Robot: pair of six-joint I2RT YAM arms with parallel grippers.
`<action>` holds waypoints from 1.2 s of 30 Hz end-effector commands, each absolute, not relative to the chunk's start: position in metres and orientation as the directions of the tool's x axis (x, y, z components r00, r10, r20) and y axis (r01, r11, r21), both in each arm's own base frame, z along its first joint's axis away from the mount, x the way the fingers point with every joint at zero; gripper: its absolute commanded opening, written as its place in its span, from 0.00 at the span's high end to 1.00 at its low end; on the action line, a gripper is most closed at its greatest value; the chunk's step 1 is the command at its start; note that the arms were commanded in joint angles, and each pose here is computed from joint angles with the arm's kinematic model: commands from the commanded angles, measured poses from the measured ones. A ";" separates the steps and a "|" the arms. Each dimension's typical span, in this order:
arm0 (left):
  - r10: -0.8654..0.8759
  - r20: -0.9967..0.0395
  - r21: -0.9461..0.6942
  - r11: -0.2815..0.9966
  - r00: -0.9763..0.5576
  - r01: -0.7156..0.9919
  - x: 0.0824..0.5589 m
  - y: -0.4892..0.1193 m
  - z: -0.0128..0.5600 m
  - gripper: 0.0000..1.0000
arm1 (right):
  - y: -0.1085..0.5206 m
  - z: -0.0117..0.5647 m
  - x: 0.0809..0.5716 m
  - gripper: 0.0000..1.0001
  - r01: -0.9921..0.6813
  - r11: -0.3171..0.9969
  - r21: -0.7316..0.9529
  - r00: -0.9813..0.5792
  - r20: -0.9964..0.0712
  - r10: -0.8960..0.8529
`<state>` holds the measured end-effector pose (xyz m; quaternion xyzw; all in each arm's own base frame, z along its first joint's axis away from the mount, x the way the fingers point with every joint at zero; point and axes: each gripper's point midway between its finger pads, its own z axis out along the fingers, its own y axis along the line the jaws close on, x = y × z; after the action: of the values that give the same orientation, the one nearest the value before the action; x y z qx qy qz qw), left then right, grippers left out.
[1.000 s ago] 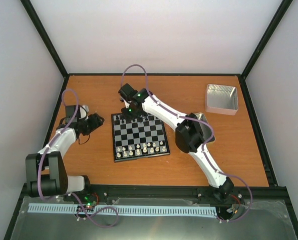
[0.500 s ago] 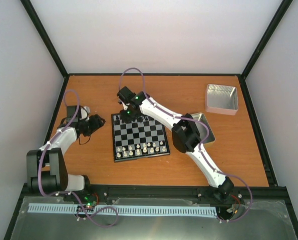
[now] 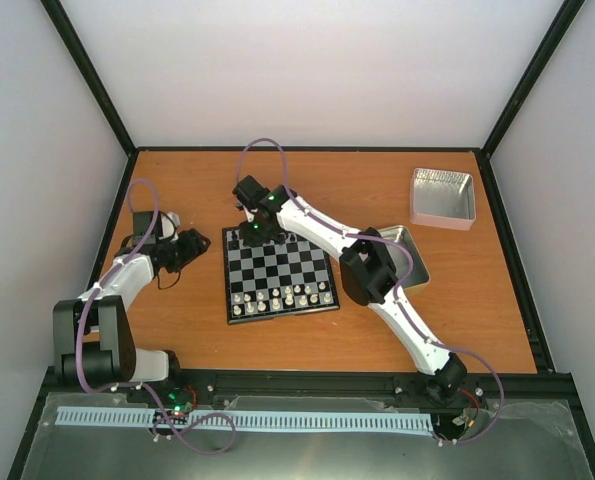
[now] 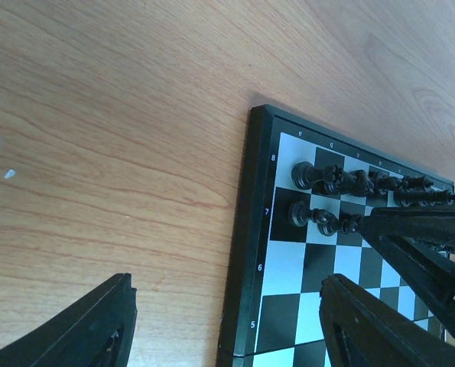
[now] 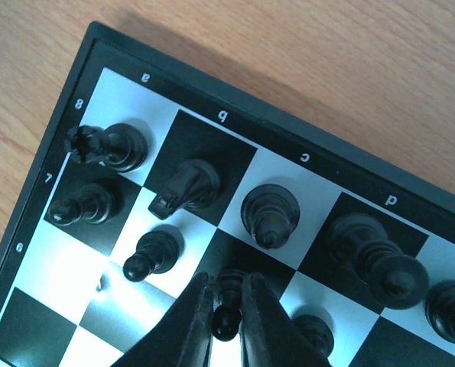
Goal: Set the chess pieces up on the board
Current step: Place the chess piece on the chessboard, then reset both arms
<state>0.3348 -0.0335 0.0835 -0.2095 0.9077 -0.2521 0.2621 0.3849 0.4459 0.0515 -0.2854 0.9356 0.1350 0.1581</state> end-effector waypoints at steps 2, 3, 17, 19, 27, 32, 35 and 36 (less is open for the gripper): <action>-0.495 -0.405 -0.557 0.801 -0.769 -0.222 0.339 -0.033 0.090 0.33 | 0.446 0.054 0.388 0.78 -0.583 0.803 0.123 -0.774 -0.384 -0.503; -0.493 -0.410 -0.553 0.804 -0.767 -0.221 0.339 -0.032 0.093 0.33 | 0.448 0.061 0.389 0.76 -0.585 0.801 0.129 -0.771 -0.396 -0.499; -0.498 -0.572 -0.530 0.831 -0.651 -0.170 0.329 -0.021 0.178 0.18 | 0.403 0.203 0.379 0.60 -0.478 0.867 0.144 -0.750 -0.580 -0.317; -0.472 -0.603 -0.517 0.845 -0.643 -0.135 0.324 -0.022 0.193 0.09 | 0.370 0.209 0.368 0.57 -0.422 0.900 0.109 -0.749 -0.601 -0.278; -0.367 -0.803 -0.483 0.862 -0.470 0.152 0.286 -0.045 0.280 0.00 | 0.218 0.247 0.298 0.42 -0.177 0.983 0.054 -0.672 -0.736 -0.081; -0.336 -0.882 -0.404 0.900 -0.331 0.163 0.254 -0.038 0.323 0.00 | 0.132 0.264 0.252 0.25 -0.072 0.997 0.009 -0.594 -0.804 -0.035; -0.318 -0.908 -0.361 0.924 -0.272 0.124 0.236 -0.029 0.337 0.00 | 0.089 0.289 0.228 0.11 -0.016 1.000 0.007 -0.517 -0.856 -0.002; -0.309 -0.916 -0.349 0.928 -0.256 0.129 0.229 -0.029 0.342 0.00 | 0.078 0.297 0.221 0.09 -0.007 1.000 0.009 -0.495 -0.869 0.005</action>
<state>0.2526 -0.0363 0.3195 -0.0675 0.7821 -0.2232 0.5779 0.2372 0.1318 0.2728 -0.0475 0.8890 0.0568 0.4518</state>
